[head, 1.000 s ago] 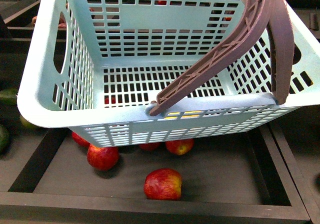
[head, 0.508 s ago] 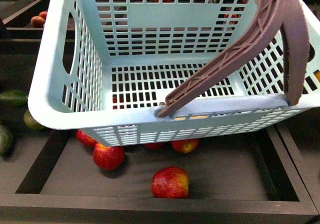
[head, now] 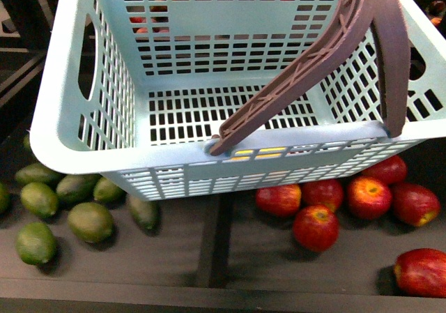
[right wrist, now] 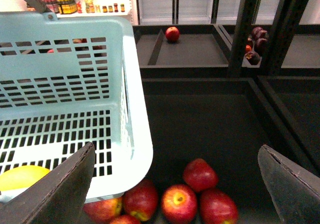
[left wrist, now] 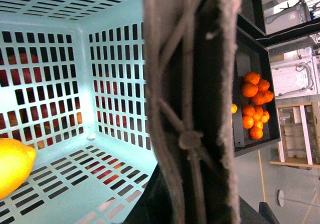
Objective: Pick lemon and mango into basket
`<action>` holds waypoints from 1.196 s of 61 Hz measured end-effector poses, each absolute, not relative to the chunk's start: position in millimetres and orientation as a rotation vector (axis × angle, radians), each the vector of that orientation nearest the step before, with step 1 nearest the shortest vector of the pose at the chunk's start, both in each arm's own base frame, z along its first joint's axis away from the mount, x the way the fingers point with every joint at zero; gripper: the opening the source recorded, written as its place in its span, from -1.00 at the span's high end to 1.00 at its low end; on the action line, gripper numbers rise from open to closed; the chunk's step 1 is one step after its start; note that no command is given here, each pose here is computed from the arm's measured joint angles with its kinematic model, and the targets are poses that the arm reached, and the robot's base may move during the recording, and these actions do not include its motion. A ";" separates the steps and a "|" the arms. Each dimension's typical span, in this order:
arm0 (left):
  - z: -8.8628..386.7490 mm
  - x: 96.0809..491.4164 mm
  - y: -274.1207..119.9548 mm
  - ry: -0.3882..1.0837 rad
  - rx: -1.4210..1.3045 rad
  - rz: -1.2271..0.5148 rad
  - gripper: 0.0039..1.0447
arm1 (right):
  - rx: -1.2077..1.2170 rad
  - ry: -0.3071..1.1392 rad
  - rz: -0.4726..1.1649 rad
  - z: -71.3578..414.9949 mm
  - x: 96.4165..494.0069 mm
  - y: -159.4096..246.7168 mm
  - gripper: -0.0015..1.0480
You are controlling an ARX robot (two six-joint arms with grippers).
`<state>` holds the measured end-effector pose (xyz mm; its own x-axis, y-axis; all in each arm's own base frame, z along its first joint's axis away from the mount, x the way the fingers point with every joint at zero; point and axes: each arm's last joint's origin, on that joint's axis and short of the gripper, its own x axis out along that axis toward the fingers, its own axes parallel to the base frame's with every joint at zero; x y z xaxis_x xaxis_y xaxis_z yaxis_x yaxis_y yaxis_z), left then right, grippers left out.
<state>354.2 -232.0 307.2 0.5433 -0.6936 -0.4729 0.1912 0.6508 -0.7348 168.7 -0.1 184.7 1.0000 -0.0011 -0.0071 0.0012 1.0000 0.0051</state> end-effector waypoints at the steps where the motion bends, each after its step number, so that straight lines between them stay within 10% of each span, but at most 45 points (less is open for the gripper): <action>1: 307.2 354.1 -232.2 0.840 -0.679 -0.577 0.92 | 0.005 0.007 -0.001 184.7 168.7 -0.1 -0.83; 73: 307.2 354.0 -232.3 0.839 -0.677 -0.577 0.92 | 0.005 0.006 0.000 184.9 168.8 0.0 -0.83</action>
